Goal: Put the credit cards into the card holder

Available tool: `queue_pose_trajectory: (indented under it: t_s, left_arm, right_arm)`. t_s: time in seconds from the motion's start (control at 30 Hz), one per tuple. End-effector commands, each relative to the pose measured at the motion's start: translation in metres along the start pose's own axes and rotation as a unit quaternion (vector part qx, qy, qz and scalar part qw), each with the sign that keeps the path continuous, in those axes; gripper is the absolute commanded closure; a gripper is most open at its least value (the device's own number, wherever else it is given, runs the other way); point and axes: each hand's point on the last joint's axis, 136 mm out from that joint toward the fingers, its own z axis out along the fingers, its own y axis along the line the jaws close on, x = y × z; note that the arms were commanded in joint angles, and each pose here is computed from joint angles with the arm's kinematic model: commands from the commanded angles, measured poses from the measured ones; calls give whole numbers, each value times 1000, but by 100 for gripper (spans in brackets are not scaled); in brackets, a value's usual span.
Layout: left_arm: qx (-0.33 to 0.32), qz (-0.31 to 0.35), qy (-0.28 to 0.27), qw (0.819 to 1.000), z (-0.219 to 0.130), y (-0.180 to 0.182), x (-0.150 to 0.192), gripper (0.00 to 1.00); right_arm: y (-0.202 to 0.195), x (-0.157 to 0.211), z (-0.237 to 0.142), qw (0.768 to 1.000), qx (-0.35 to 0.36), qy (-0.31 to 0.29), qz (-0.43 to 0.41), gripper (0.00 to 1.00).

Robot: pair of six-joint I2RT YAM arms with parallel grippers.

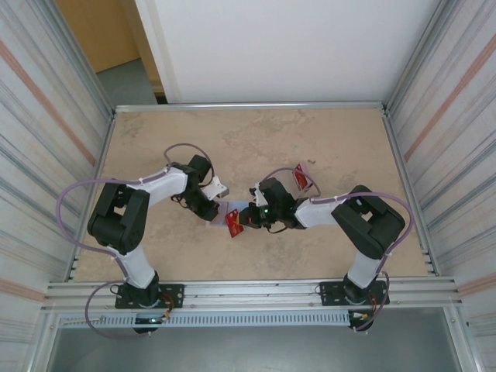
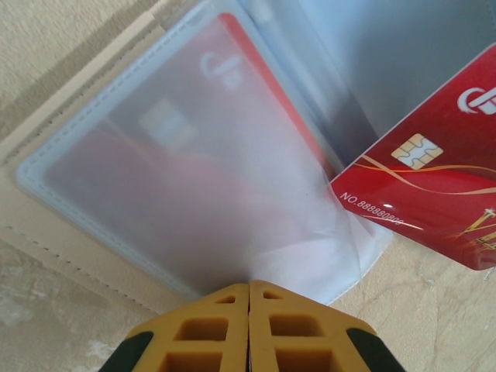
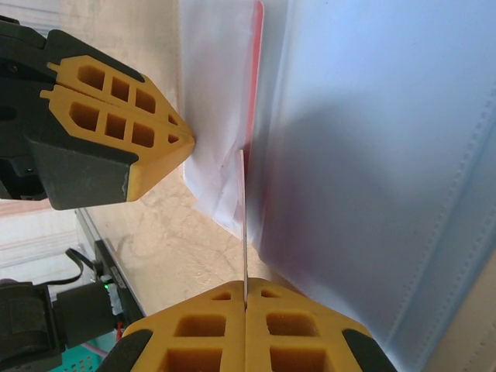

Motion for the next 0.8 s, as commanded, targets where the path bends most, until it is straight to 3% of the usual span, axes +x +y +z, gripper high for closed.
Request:
queue_pose_trajectory:
  t_s: [0.0, 0.77]
  left_arm:
    - [0, 2, 11, 1000, 4, 1, 7, 92]
    - [5, 2, 5, 1000, 2, -2, 5, 92]
  right_arm:
    - [2, 0, 0, 1000, 2, -5, 8, 100]
    - [-22, -32, 12, 996, 9, -69, 63, 100]
